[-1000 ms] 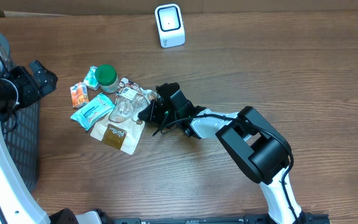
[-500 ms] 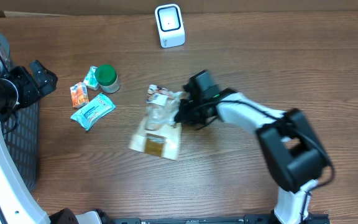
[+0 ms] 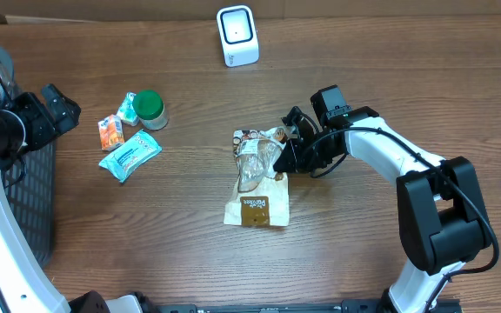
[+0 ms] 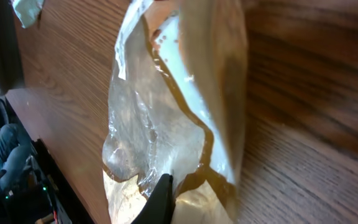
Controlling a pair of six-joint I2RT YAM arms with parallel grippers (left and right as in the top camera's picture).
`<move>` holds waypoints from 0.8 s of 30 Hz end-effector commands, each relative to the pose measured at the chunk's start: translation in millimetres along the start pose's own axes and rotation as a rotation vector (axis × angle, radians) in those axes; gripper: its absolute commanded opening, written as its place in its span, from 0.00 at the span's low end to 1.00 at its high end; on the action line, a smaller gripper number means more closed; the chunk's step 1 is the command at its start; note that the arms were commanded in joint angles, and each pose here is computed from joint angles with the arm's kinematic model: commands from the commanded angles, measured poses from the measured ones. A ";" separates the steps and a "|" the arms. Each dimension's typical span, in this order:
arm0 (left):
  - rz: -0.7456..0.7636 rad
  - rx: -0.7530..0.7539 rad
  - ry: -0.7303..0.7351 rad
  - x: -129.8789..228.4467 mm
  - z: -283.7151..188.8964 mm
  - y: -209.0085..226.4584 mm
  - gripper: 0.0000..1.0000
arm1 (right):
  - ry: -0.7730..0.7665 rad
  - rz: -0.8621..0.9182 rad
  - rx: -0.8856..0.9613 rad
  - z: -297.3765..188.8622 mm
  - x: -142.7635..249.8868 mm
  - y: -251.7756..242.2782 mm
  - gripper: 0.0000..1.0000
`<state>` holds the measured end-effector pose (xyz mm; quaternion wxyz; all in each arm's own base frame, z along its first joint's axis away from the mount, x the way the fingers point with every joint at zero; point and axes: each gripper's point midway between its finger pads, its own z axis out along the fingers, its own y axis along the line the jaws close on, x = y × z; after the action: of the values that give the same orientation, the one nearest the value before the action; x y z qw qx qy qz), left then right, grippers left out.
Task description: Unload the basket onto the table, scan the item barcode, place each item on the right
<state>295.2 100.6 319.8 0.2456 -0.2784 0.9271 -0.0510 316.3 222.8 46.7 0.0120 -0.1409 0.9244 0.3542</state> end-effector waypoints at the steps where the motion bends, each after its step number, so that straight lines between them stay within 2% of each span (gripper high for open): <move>1: -0.009 0.001 -0.024 -1.1 -6.9 0.3 1.00 | -0.010 -0.020 0.003 -5.0 -0.4 2.6 0.04; 4: -0.009 0.000 -0.024 -1.1 -6.9 0.4 1.00 | -0.004 -0.016 0.004 -4.8 1.1 2.6 0.04; 12: -0.006 0.050 -0.131 -28.0 -9.3 -9.9 1.00 | 0.001 -0.011 0.005 -5.0 2.5 2.4 0.04; 16: -0.080 0.114 -0.141 -32.3 -10.7 -20.5 1.00 | 0.004 -0.009 0.004 -4.9 3.3 2.3 0.04; 17: -0.066 0.138 -0.133 -30.9 -11.0 -24.6 0.93 | 0.004 -0.009 0.005 -5.0 3.2 2.3 0.04; 19: 0.010 0.256 -0.073 -19.0 -9.4 -47.1 0.68 | 0.004 -0.009 0.005 -5.0 3.2 2.3 0.04; 20: 0.048 0.310 -0.039 -11.4 -7.4 -58.4 0.59 | 0.003 -0.010 0.005 -5.0 3.1 2.3 0.04; 22: 0.124 0.366 0.060 12.6 6.7 -77.8 0.10 | -0.004 -0.016 0.004 -5.0 1.0 2.6 0.04; 23: 0.143 0.368 0.110 25.5 16.9 -83.6 0.04 | -0.006 -0.016 0.004 -5.1 0.7 2.4 0.04; 24: 0.162 0.374 0.161 39.2 28.5 -90.0 0.04 | -0.007 -0.017 0.004 -5.1 0.3 2.3 0.04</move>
<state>325.9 55.1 327.3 0.2769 -0.2222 0.9208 -0.1612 313.5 220.6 45.0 0.0062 -0.1411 0.9267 0.3483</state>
